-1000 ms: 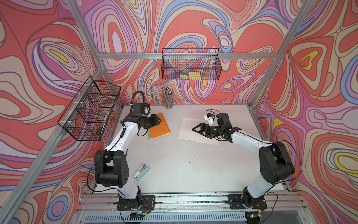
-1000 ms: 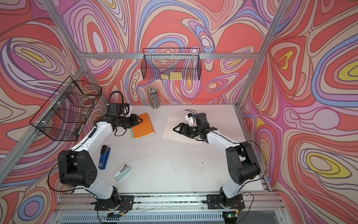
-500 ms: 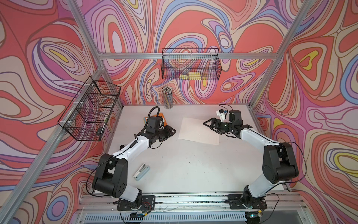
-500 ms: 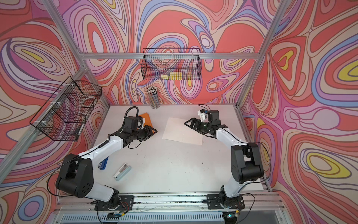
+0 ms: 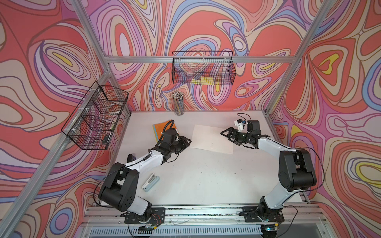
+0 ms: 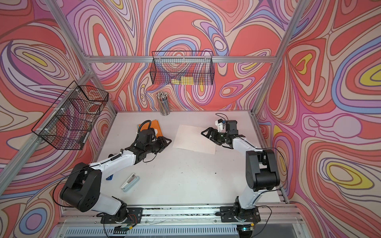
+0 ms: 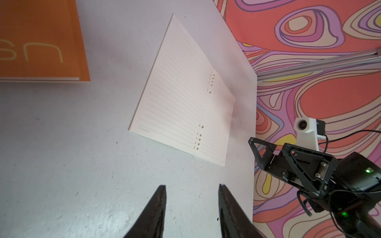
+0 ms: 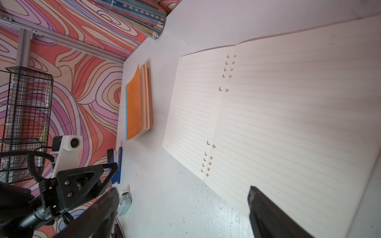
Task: Close the notebook
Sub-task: Close the notebook at the center of the board.
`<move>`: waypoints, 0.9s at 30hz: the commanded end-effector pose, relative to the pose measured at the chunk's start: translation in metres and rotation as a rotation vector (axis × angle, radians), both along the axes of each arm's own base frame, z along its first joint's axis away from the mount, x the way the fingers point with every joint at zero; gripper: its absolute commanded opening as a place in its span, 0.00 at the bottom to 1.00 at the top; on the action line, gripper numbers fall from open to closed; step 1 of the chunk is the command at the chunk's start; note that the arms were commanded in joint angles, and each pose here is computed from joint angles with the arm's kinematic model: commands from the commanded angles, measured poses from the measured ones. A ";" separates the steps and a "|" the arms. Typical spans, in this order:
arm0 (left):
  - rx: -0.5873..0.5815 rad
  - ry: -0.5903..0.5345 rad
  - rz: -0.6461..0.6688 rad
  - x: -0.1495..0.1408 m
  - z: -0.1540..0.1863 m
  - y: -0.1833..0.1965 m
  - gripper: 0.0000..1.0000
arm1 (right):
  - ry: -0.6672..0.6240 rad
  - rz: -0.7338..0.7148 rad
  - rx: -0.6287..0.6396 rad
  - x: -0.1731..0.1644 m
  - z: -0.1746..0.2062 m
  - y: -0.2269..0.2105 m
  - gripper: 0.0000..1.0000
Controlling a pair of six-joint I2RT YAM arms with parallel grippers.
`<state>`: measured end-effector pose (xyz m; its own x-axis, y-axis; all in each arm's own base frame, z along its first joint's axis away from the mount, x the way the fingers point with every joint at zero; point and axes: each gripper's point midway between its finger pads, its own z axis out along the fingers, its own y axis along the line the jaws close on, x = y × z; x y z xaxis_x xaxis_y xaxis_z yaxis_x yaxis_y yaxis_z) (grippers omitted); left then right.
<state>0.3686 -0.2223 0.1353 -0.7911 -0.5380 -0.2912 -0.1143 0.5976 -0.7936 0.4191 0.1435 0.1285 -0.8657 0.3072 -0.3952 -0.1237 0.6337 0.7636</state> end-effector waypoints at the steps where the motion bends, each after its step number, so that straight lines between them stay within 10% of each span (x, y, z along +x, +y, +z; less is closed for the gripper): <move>1: -0.021 -0.008 0.046 0.004 -0.007 -0.003 0.44 | 0.029 0.006 0.005 -0.003 -0.020 0.000 0.98; 27: -0.102 0.033 0.224 0.010 -0.057 -0.043 0.45 | 0.089 -0.058 -0.075 -0.010 -0.067 -0.014 0.98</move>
